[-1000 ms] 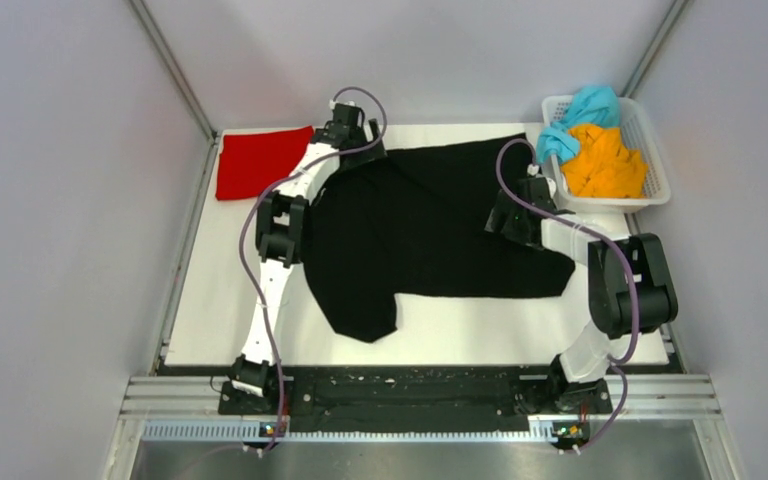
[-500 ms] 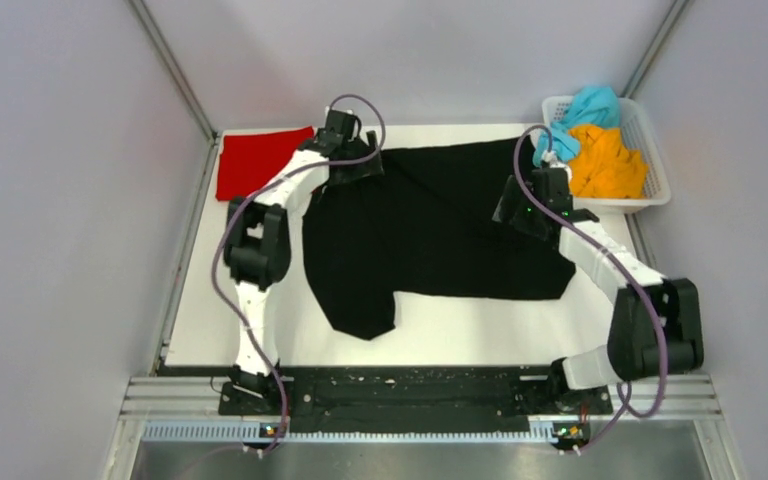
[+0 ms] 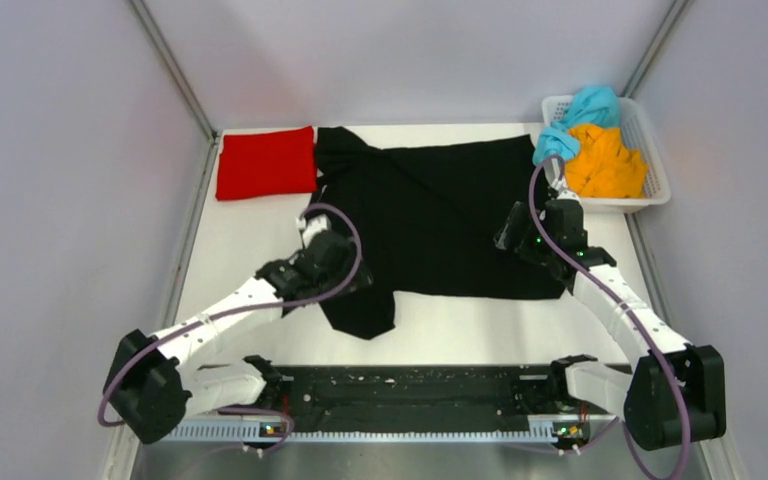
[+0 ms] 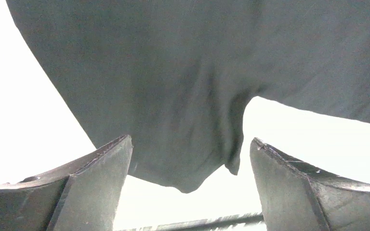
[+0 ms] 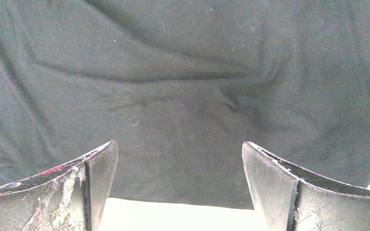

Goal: Fold and stack the t-shirts
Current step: Flatten out the tshirt

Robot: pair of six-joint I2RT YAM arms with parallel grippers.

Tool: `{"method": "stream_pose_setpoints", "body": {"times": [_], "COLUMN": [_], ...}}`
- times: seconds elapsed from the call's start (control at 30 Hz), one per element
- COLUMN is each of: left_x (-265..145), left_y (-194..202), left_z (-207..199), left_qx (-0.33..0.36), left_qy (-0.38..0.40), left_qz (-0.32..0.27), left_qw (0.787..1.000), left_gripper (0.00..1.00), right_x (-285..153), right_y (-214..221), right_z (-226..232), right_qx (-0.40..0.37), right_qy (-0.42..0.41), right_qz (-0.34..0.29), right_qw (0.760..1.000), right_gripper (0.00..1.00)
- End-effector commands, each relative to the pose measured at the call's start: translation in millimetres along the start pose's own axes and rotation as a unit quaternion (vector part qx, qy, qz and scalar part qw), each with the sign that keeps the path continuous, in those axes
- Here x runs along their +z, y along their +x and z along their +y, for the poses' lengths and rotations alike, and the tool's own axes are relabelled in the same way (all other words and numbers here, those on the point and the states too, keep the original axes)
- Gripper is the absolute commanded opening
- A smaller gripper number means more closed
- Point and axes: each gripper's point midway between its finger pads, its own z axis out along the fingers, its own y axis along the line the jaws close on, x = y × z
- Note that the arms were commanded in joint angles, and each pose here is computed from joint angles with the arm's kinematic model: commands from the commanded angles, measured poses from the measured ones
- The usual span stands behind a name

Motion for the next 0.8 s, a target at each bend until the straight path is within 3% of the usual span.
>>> {"method": "stream_pose_setpoints", "body": {"times": [0.0, 0.23, 0.4, 0.47, 0.67, 0.73, 0.77], "left_x": [-13.1, -10.5, 3.2, 8.6, 25.1, 21.2, 16.9], "left_y": [71.8, 129.0, 122.6, 116.7, 103.4, 95.4, 91.9], "left_z": [13.0, 41.4, 45.7, 47.4, 51.1, 47.0, 43.7], "left_qx": [-0.052, -0.05, -0.03, -0.019, -0.003, 0.01, 0.02], "left_qy": [-0.013, -0.102, -0.148, -0.174, -0.233, -0.244, -0.246], "left_qz": [0.067, 0.129, 0.11, 0.097, 0.071, 0.07, 0.076], "left_qw": [0.996, 0.985, 0.982, 0.98, 0.97, 0.967, 0.966], "left_gripper": [0.94, 0.79, 0.76, 0.7, 0.31, 0.07, 0.0], "right_x": [-5.9, 0.9, 0.8, 1.2, 0.2, -0.6, -0.7], "right_y": [-3.6, 0.5, 1.4, -0.2, -1.6, -1.5, -1.4], "right_z": [13.2, 9.9, 2.2, -2.9, -4.1, -5.0, -5.4], "right_qx": [0.004, -0.005, -0.011, -0.013, -0.017, -0.018, -0.018], "right_qy": [-0.033, -0.025, -0.007, 0.006, 0.01, 0.012, 0.013], "right_qz": [-0.008, 0.004, 0.002, -0.004, -0.007, -0.007, -0.006], "right_qw": [0.999, 1.0, 1.0, 1.0, 1.0, 1.0, 1.0], "right_gripper": [0.99, 0.99, 0.99, 0.99, 0.99, 0.99, 0.99]}}
